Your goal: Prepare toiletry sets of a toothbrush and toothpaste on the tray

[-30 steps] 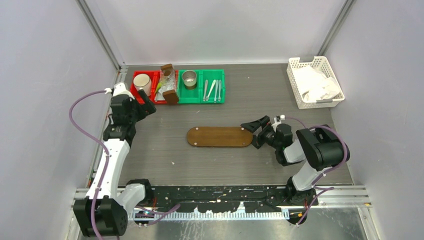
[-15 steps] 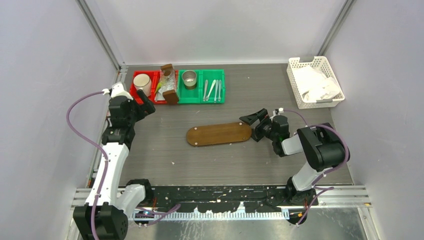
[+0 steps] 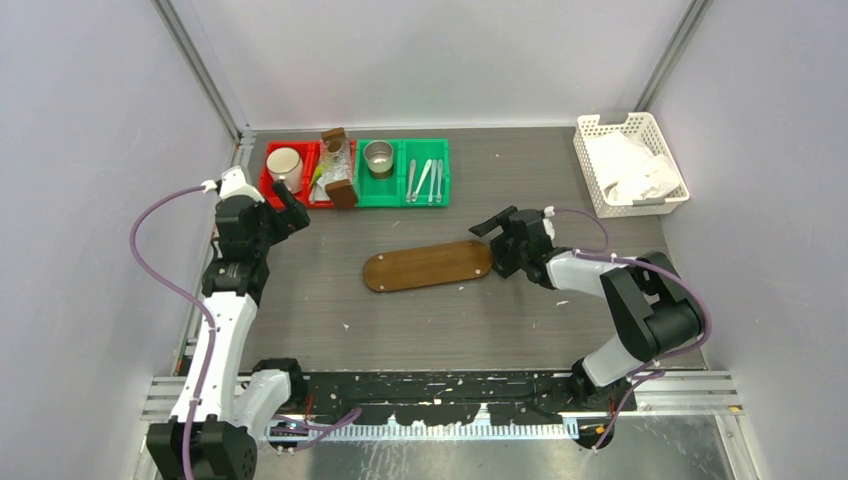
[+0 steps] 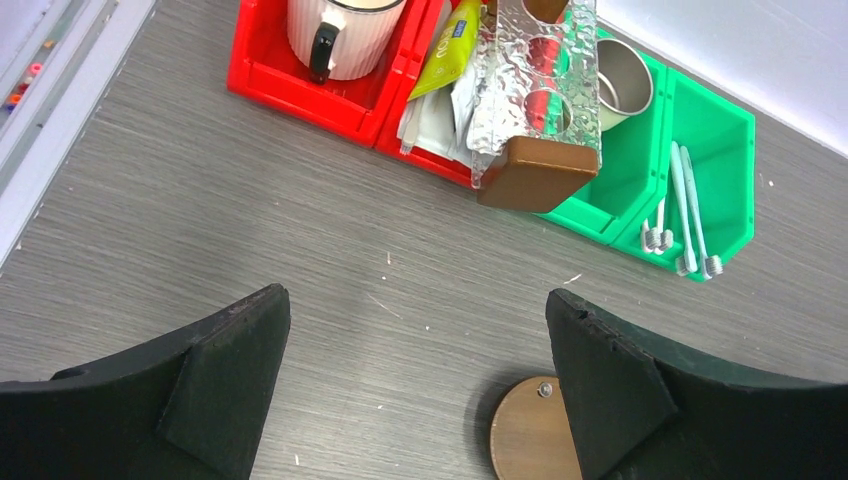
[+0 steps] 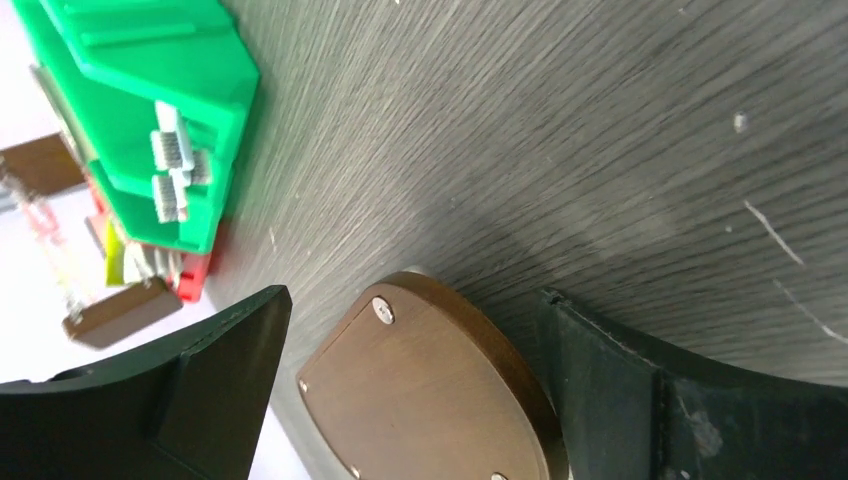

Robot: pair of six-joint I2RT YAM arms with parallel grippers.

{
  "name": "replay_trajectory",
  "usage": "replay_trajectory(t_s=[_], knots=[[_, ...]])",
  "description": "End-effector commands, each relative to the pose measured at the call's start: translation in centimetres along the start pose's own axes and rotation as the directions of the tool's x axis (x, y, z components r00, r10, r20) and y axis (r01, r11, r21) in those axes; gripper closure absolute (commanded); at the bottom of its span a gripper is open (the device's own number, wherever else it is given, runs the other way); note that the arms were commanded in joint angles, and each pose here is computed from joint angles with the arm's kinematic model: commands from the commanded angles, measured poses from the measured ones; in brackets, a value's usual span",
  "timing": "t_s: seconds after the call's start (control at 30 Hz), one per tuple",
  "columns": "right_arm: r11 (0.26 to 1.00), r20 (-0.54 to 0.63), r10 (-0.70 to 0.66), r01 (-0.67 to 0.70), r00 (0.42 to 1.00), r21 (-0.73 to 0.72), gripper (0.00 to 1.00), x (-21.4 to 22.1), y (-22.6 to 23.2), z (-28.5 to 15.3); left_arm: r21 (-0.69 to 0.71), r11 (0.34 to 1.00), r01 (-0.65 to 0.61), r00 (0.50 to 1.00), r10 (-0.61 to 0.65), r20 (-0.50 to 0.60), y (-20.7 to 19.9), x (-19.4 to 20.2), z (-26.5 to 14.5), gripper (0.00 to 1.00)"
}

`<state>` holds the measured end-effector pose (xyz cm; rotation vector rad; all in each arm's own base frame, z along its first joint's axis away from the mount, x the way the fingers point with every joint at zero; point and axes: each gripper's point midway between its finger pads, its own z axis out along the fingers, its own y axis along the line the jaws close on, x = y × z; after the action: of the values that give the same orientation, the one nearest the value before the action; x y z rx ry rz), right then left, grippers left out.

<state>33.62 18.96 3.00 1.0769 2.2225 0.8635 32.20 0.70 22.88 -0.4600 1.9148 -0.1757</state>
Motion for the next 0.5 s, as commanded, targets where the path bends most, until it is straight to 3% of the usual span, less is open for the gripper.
replay_trajectory(t_s=[0.0,0.17,0.27,0.37,0.47], knots=[[0.577,-0.106,-0.073,0.129,0.992,0.807,0.0,3.6,-22.1,-8.4,0.025,1.0,0.008,1.0,-0.009,0.029,-0.4,-0.2,-0.6,0.0],[0.543,-0.077,-0.099,0.118,0.992,0.831,0.0,3.8,-22.5,-9.2,0.035,0.999,0.022,0.999,-0.023,0.024,-0.3,0.6,-0.5,0.0],[0.458,-0.087,-0.127,0.136,0.988,0.879,0.0,4.3,-22.7,-10.0,0.035,0.999,0.021,0.999,-0.022,0.023,-0.3,0.6,-0.5,0.0],[0.318,-0.11,-0.151,0.153,0.982,0.936,0.0,4.6,-23.1,-11.3,0.037,0.999,0.023,0.999,-0.024,0.029,-0.3,0.6,-0.6,0.0],[0.291,-0.107,-0.166,0.153,0.98,0.945,0.0,4.7,-23.1,-11.7,0.038,0.999,0.023,0.999,-0.024,0.03,-0.3,0.7,-0.6,0.0]])
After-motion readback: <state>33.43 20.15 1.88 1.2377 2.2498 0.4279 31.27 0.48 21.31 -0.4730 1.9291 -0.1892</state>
